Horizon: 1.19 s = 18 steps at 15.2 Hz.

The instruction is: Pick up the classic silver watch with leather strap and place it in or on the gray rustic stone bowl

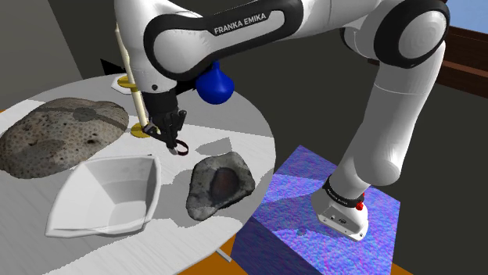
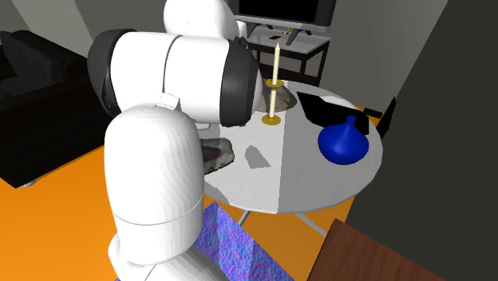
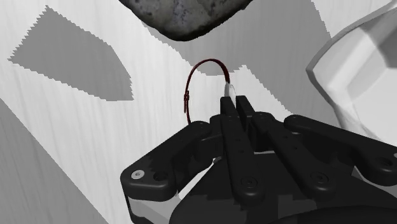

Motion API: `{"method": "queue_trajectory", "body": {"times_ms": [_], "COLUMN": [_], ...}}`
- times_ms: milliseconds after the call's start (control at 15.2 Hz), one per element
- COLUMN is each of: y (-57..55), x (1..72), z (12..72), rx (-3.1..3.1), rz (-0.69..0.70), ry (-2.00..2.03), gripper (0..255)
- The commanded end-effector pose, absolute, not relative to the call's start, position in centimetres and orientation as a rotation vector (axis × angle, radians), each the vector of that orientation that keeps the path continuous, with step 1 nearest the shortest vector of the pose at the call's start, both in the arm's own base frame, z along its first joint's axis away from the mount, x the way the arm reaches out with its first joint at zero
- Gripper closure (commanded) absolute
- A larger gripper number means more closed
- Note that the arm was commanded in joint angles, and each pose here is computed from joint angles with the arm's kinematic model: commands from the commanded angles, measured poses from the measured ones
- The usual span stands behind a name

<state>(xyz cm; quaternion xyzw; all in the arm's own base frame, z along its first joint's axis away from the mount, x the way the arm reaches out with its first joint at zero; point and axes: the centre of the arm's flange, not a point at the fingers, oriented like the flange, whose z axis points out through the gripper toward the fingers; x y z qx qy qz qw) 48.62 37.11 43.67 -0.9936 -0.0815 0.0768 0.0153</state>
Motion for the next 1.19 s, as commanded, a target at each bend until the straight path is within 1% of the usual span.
{"method": "queue_trajectory", "body": {"times_ms": [0,990,1122], "y": [37.1,37.1,36.6], "x": [48.7,48.7,46.1], "z": [44.7,52.6,53.0], "rx": [-3.091,-3.091,-3.091], "rz": [0.240,0.240,0.240], "ry": [-0.254,-0.254,-0.254], "gripper": [255,255,255]}}
